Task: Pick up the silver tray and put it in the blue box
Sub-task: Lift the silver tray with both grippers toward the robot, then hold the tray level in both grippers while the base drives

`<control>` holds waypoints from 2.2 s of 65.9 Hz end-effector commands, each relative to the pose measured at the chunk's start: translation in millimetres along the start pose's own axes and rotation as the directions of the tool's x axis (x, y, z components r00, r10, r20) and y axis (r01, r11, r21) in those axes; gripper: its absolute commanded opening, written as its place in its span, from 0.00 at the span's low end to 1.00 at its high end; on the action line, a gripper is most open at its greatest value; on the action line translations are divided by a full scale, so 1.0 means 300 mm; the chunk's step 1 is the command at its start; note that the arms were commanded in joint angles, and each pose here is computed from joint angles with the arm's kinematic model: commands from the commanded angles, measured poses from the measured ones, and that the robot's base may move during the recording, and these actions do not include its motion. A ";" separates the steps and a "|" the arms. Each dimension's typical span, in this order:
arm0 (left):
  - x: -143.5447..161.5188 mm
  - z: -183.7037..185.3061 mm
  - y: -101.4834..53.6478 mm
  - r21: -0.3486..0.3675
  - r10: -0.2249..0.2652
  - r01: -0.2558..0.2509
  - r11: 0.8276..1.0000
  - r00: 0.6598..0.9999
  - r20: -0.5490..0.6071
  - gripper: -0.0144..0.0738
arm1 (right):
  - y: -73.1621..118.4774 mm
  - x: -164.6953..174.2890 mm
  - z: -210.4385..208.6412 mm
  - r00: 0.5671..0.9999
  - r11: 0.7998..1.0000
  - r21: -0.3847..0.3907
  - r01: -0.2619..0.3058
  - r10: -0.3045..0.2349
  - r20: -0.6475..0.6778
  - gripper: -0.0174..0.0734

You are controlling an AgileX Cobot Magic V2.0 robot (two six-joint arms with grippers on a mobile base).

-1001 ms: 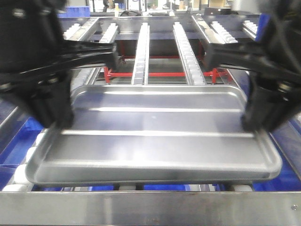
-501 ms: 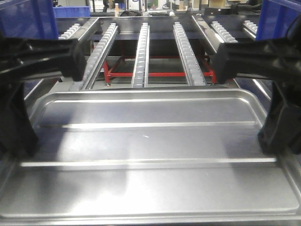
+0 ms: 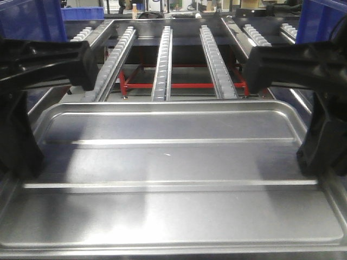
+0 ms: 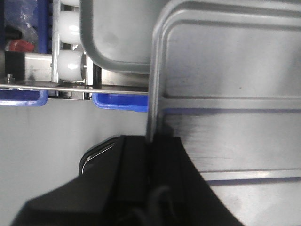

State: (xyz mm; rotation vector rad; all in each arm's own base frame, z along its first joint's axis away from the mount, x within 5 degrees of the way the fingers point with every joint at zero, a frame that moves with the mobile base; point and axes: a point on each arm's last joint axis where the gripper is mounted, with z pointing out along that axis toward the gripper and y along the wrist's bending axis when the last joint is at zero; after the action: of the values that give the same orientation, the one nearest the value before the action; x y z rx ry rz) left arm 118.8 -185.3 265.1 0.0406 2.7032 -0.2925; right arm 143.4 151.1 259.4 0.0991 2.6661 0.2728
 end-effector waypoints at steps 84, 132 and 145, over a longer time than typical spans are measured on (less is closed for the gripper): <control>-0.019 -0.043 -0.014 0.060 0.000 -0.003 0.998 0.999 0.050 0.05 | 0.010 -0.028 -0.036 0.998 0.999 -0.045 0.012 -0.009 0.065 0.26; -0.019 -0.043 -0.014 0.060 0.000 -0.003 0.998 0.999 0.050 0.05 | 0.010 -0.028 -0.036 0.998 0.999 -0.045 0.012 -0.009 0.065 0.26; -0.019 -0.043 -0.014 0.060 0.000 -0.003 0.998 0.999 0.050 0.05 | 0.010 -0.028 -0.036 0.998 0.999 -0.045 0.012 -0.009 0.065 0.26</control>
State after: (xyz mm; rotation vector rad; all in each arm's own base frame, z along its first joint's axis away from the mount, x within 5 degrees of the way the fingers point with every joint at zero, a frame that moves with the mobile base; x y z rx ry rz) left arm 118.4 -185.3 265.7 0.0431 2.6993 -0.2963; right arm 143.4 150.9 259.4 0.1021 2.6670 0.2715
